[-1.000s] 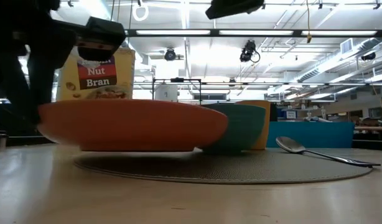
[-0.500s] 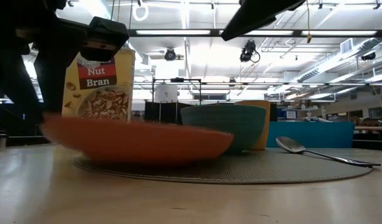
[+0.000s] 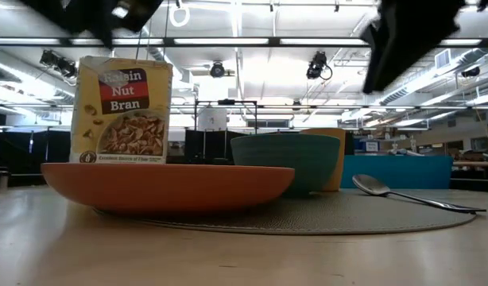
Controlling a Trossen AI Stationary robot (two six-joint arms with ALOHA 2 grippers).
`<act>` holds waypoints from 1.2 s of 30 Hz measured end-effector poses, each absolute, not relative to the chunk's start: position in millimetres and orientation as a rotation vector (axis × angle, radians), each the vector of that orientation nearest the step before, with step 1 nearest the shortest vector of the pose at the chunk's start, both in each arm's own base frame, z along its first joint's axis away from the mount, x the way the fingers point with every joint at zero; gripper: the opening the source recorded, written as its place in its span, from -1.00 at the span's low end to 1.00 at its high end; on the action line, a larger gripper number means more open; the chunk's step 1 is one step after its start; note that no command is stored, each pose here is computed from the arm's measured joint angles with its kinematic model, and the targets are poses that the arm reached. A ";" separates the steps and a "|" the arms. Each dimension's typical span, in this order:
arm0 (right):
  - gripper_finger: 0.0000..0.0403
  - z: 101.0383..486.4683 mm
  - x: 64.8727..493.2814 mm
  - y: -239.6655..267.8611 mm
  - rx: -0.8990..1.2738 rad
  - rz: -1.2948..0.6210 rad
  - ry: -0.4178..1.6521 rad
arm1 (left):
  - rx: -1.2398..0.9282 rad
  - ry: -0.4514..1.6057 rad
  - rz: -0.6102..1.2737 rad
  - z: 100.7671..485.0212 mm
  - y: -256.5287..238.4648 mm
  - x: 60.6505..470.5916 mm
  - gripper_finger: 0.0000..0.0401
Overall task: Arrange a breakfast setting
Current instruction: Pour the cereal from the cereal box into a bowl
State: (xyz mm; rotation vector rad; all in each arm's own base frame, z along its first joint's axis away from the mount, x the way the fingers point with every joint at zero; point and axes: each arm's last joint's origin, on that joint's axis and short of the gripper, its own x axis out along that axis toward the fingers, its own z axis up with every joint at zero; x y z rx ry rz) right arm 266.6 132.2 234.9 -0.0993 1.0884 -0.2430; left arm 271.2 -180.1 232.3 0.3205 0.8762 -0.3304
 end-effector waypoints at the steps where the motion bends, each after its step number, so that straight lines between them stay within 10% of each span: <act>1: -0.22 230.0 265.0 129.2 -0.103 -0.259 1.105 | 0.302 0.844 -0.316 241.4 -174.6 271.2 -0.43; 24: -0.22 186.4 277.7 79.8 -0.121 -0.282 1.090 | 0.175 0.486 0.318 323.5 -7.7 290.0 -0.43; 36: -0.22 228.5 261.5 96.5 -0.087 -0.296 1.201 | 0.168 0.521 0.567 420.2 64.0 252.7 0.01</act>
